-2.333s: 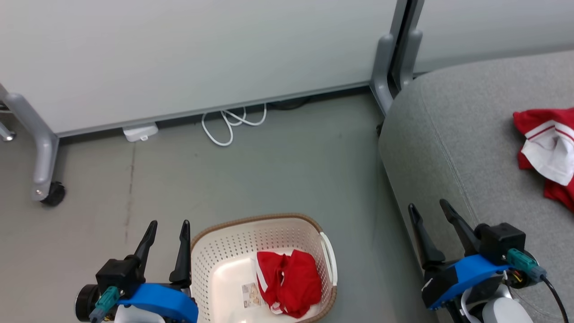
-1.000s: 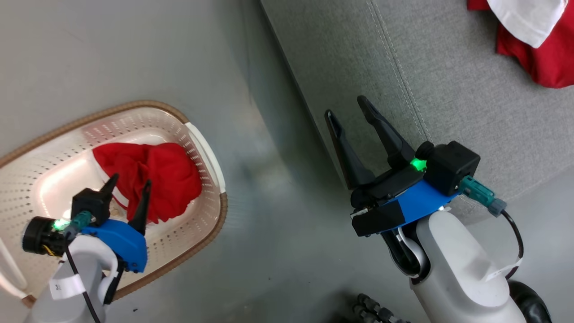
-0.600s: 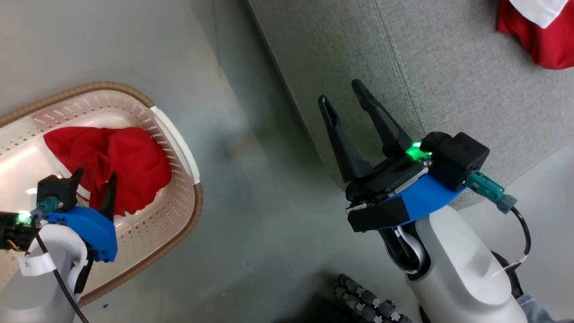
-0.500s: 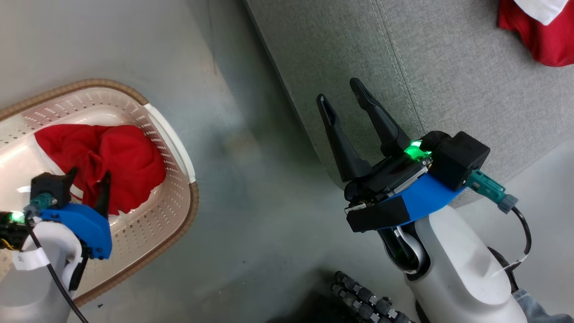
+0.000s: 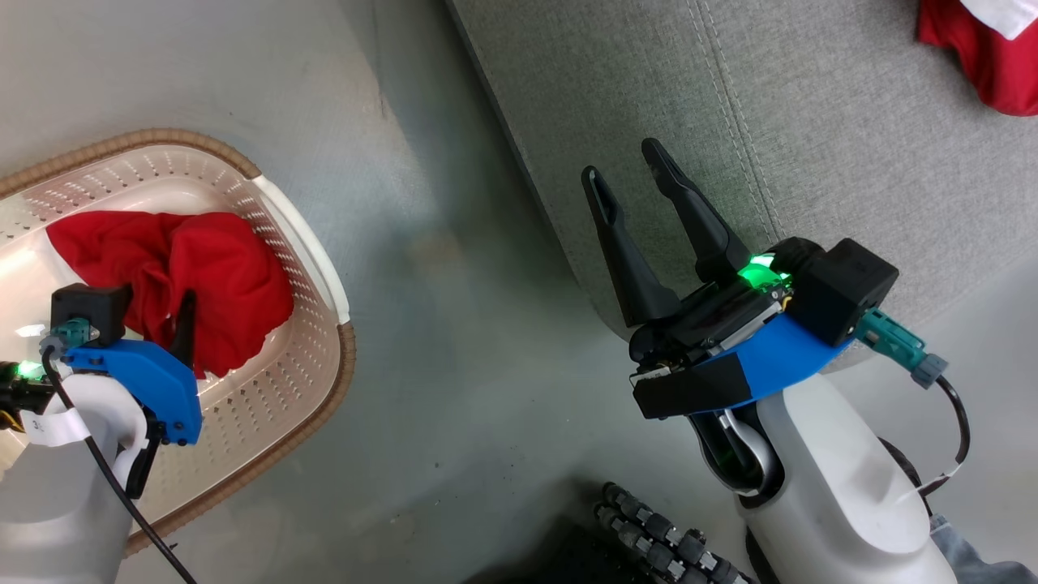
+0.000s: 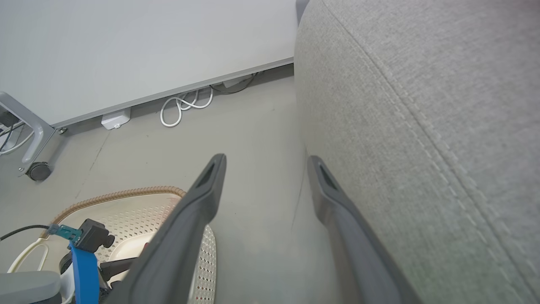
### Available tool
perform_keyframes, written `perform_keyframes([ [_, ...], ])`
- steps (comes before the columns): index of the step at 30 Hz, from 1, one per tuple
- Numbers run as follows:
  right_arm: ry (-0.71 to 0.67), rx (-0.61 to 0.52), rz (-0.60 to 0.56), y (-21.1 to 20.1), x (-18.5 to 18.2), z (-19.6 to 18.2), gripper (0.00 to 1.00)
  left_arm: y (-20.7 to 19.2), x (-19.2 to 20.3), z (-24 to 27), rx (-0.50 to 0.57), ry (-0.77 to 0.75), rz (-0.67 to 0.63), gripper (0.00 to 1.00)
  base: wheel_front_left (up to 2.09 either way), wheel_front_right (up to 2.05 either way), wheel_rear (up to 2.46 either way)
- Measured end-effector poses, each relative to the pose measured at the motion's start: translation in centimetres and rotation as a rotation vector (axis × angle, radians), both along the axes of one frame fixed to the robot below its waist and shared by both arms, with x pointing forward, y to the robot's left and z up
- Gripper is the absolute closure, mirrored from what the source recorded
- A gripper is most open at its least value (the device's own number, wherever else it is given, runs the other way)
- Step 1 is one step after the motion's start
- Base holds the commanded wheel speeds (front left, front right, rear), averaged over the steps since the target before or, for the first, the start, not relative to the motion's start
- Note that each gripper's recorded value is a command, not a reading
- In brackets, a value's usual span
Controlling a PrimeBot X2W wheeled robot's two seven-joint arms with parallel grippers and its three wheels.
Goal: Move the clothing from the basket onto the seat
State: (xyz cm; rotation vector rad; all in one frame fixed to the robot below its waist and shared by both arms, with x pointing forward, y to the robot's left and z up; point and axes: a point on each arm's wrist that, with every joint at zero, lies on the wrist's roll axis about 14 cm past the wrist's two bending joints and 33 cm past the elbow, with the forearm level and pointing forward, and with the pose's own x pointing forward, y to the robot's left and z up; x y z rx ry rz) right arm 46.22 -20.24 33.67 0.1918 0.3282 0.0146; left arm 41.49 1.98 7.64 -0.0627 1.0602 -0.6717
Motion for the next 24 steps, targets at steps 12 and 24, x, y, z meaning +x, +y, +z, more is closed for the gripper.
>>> perform_keyframes([
  [12, -0.007, 0.001, -0.009, -0.2, -0.18, 0.44, 0.0, -0.24, -0.45, 0.11, 0.008, 0.01, -0.013, 1.0, 0.0, 0.0, 0.0],
  [24, -0.013, 0.005, 0.001, 0.16, -0.12, 0.69, 0.0, -0.16, -0.47, 0.28, 0.006, 0.01, -0.006, 1.0, 0.0, 0.0, 0.0],
])
